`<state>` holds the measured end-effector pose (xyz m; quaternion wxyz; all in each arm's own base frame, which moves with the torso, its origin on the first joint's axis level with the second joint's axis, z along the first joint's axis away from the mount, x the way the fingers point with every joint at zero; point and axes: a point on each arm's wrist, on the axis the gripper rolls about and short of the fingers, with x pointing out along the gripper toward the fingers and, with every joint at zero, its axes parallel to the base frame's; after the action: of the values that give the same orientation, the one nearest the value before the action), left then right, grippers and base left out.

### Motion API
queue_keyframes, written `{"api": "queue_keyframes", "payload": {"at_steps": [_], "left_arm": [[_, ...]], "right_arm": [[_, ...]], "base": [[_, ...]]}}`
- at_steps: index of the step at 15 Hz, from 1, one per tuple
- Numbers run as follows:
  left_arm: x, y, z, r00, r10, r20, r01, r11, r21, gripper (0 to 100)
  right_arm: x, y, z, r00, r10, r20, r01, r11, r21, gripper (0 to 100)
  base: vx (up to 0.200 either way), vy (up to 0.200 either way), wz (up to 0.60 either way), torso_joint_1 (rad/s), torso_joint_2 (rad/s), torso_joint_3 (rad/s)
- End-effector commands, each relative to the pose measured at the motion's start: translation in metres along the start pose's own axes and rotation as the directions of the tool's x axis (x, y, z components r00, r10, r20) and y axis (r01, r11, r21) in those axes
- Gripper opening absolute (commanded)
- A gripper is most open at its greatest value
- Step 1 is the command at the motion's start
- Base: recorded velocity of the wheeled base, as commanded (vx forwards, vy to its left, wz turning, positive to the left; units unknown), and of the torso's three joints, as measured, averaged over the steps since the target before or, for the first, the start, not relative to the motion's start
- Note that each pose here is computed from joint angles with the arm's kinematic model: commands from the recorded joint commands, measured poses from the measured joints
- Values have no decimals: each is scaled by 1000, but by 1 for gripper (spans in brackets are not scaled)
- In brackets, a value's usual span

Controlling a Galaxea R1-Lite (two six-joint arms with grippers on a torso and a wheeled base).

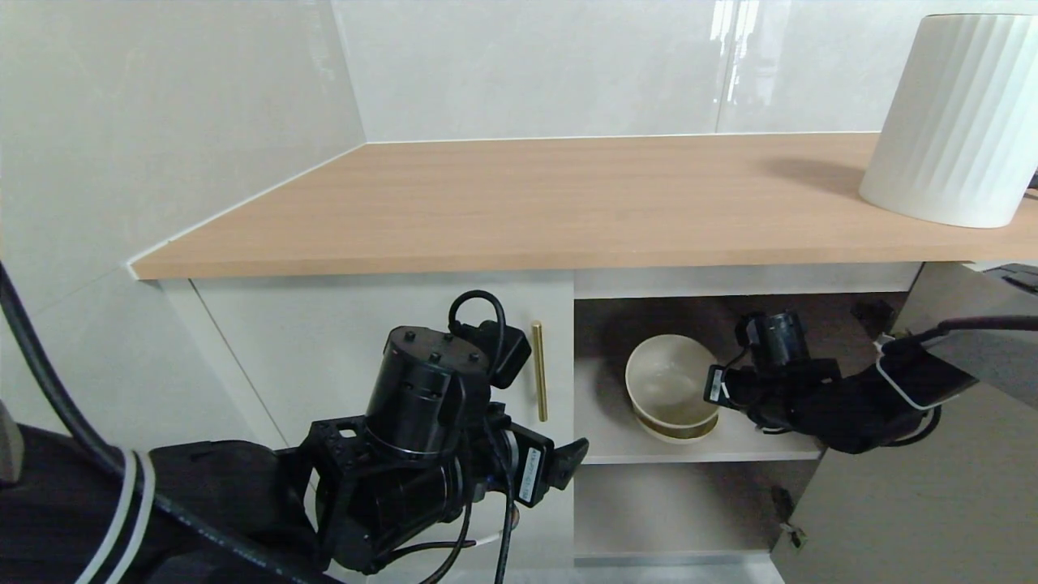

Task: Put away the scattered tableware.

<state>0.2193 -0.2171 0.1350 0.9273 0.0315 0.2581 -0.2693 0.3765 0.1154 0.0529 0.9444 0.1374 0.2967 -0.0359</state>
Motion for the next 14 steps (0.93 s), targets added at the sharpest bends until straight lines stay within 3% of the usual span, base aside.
{"api": "queue_keyframes", "payload": {"at_steps": [1,14], "left_arm": [[0,0,0,1000,-1,0,1,1000,0,100],[0,0,1,1000,1,3,-1,1000,-1,100]], "right_arm": [[14,-4,-7,1000,-22,-17,22,1000,-2,0],[31,-8,-12,999,-44,-26,44,999,-16,0]], "base": [[0,0,0,0,0,0],[0,0,0,0,0,0]]}}
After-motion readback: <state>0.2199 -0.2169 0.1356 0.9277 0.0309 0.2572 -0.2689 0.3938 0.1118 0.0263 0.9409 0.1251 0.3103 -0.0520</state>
